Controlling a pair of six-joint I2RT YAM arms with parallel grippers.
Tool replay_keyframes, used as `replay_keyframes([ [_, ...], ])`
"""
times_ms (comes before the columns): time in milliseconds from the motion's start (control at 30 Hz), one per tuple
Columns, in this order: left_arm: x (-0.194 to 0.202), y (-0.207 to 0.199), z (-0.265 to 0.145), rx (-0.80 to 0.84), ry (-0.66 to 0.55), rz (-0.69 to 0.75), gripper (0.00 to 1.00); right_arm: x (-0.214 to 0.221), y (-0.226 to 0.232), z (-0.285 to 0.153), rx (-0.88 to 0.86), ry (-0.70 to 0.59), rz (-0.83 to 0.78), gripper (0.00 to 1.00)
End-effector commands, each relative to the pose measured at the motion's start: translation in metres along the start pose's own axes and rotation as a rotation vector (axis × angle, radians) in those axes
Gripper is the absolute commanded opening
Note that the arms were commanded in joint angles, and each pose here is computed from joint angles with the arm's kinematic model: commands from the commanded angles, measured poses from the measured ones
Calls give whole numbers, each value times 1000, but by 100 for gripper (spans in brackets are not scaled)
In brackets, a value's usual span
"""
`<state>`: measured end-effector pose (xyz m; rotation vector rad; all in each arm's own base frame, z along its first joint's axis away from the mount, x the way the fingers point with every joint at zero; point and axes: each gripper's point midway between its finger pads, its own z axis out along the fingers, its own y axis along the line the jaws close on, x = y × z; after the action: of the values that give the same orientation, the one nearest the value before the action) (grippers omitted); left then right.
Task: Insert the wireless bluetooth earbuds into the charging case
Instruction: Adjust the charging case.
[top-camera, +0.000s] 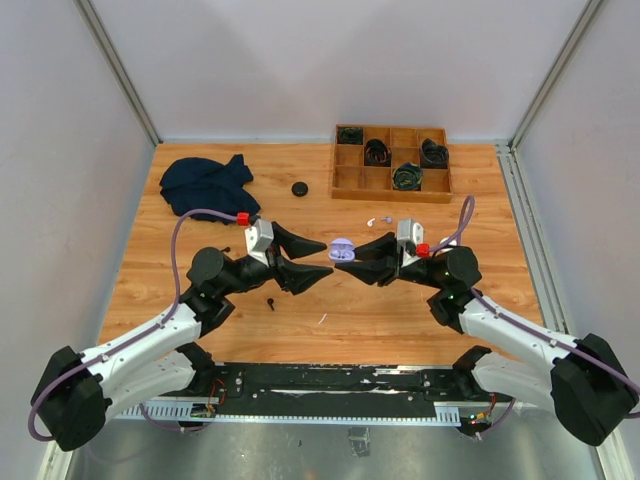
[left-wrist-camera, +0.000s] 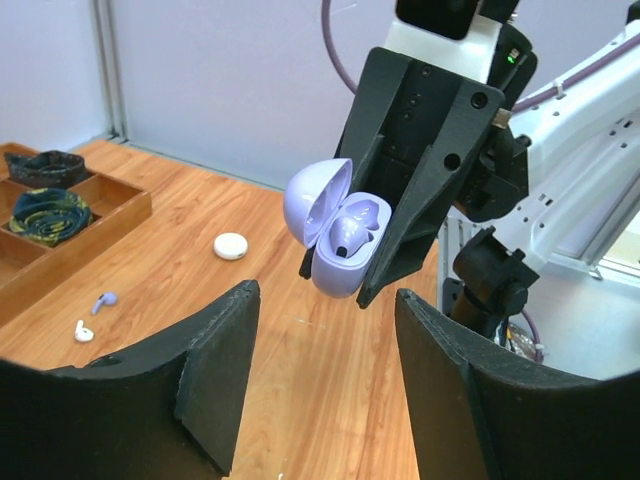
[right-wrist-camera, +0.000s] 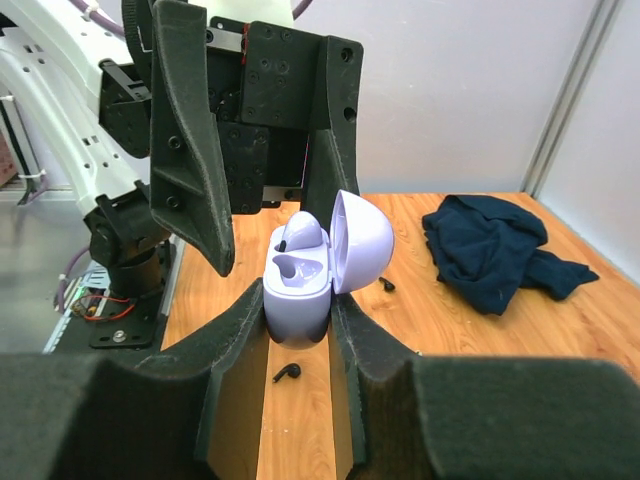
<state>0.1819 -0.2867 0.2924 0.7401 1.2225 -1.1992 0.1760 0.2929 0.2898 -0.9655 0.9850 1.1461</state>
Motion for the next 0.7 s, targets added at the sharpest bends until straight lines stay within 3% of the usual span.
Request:
replay_keyframes([
  [0,-10,-9,0,55,-46,22,60,-21,17,9,-96,-58,-10,2],
  [667,-5,-16,7,111,-58,-102,43,-24,21,11,-130,-77,-2,2],
])
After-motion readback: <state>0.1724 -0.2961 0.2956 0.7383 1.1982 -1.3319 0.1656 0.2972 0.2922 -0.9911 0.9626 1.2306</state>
